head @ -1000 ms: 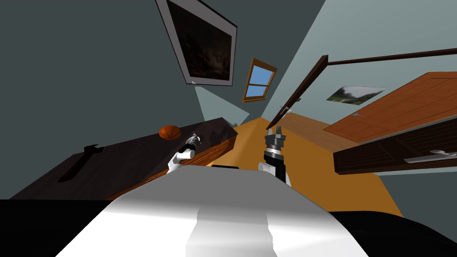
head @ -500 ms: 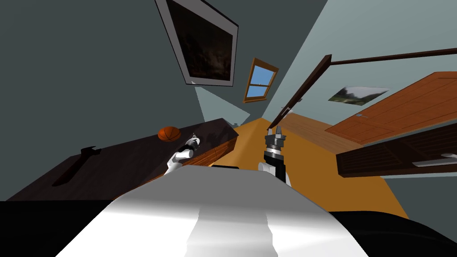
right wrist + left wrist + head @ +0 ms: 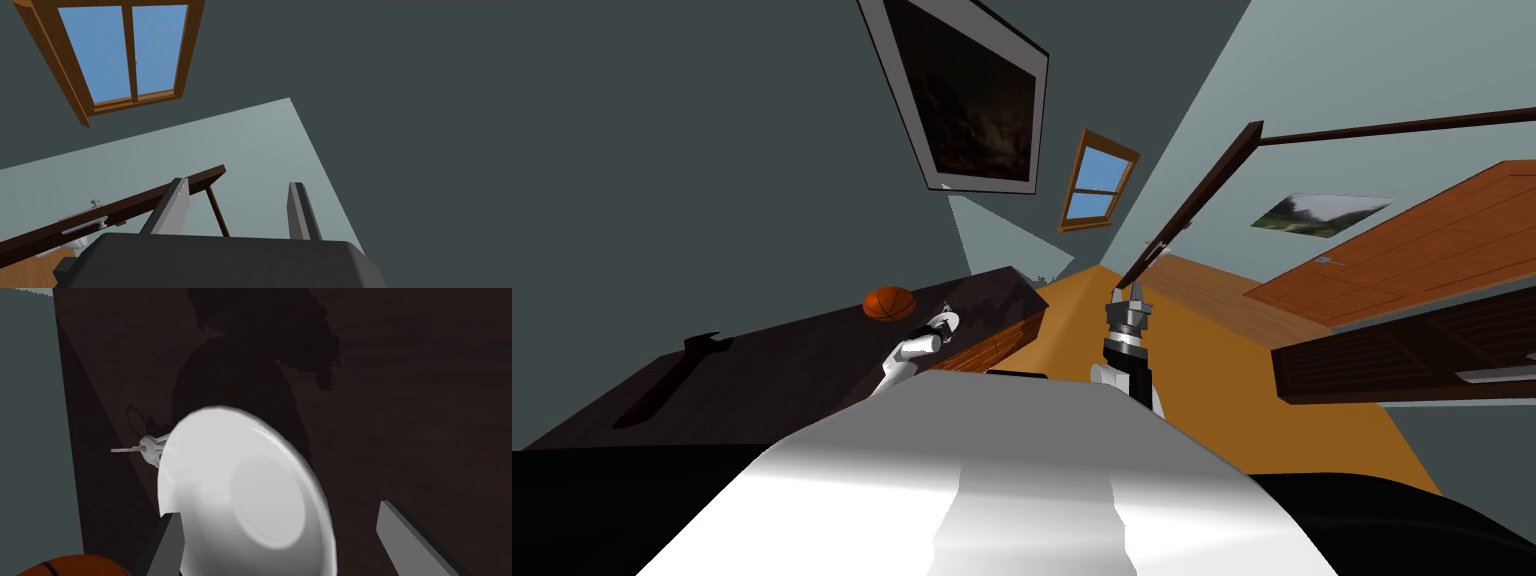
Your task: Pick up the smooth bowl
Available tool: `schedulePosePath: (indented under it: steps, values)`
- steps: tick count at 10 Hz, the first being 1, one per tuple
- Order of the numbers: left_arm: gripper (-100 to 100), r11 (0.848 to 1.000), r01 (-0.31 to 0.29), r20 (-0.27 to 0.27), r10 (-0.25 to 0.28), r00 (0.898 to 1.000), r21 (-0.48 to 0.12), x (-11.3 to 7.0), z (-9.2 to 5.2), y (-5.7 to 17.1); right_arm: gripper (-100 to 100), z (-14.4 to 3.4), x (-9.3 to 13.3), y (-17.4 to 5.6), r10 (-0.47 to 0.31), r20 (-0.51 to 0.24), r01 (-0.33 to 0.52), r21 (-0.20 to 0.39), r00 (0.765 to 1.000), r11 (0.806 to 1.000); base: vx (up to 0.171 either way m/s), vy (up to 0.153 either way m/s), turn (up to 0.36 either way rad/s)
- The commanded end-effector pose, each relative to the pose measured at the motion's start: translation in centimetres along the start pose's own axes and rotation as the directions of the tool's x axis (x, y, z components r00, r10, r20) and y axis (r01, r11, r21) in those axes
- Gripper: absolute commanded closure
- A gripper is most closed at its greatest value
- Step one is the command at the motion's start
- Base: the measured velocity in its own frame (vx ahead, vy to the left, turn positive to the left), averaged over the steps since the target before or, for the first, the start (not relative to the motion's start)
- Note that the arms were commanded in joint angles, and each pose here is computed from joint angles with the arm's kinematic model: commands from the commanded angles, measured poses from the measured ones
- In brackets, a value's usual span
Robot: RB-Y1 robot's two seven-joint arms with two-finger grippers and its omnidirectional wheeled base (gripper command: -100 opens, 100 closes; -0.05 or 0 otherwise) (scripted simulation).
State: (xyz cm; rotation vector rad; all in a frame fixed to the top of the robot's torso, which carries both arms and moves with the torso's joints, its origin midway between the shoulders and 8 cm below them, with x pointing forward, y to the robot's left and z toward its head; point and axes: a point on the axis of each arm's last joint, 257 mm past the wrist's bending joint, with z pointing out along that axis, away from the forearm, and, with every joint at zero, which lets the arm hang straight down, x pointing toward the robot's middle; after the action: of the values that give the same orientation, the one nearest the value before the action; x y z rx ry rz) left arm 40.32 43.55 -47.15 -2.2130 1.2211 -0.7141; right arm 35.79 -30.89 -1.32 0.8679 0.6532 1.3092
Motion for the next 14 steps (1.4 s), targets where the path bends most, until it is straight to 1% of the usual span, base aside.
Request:
schedulePosePath:
  steps: [1,4,5,6,7,8,12,14]
  values:
    - [-100,0.998,0.025,0.036,-0.023,0.999,-0.053,-1.7,0.3,1.2,0,0.0,0.0,0.0,0.0,0.0,0.0,0.0,1.0,1.0,0.076,0.028,0.004]
    - [-100,0.991,0.055,0.089,-0.044,0.995,-0.125,-4.3,0.3,3.4,0,0.0,0.0,0.0,0.0,0.0,0.0,0.0,1.0,1.0,0.049,0.016,0.002]
    - [-100,0.984,0.068,0.111,-0.05,0.993,-0.163,-5.3,0.2,5.2,0,0.0,0.0,0.0,0.0,0.0,0.0,0.0,1.0,1.0,0.043,0.017,-0.002]
    - [-100,0.988,0.06,0.097,-0.046,0.994,-0.14,-4.7,0.5,4.1,0,0.0,0.0,0.0,0.0,0.0,0.0,0.0,1.0,1.0,0.019,0.009,0.0]
    - [0,0.987,0.062,0.1,-0.047,0.994,-0.145,-4.8,0.5,4.3,0,0.0,0.0,0.0,0.0,0.0,0.0,0.0,1.0,1.0,0.0,0.0,0.0]
    - [-100,0.987,0.073,0.109,-0.058,0.992,-0.141,-5.4,0.8,4.7,0,0.0,0.0,0.0,0.0,0.0,0.0,0.0,1.0,1.0,0.005,0.011,-0.114]
    - [-100,0.986,0.097,0.128,-0.08,0.989,-0.133,-6.6,1.3,5.5,0,0.0,0.0,0.0,0.0,0.0,0.0,0.0,1.0,1.0,0.005,0.018,-0.078]
    - [-100,0.986,0.099,0.129,-0.082,0.988,-0.134,-6.7,1.4,5.6,0,0.0,0.0,0.0,0.0,0.0,0.0,0.0,1.0,1.0,0.004,0.012,-0.047]
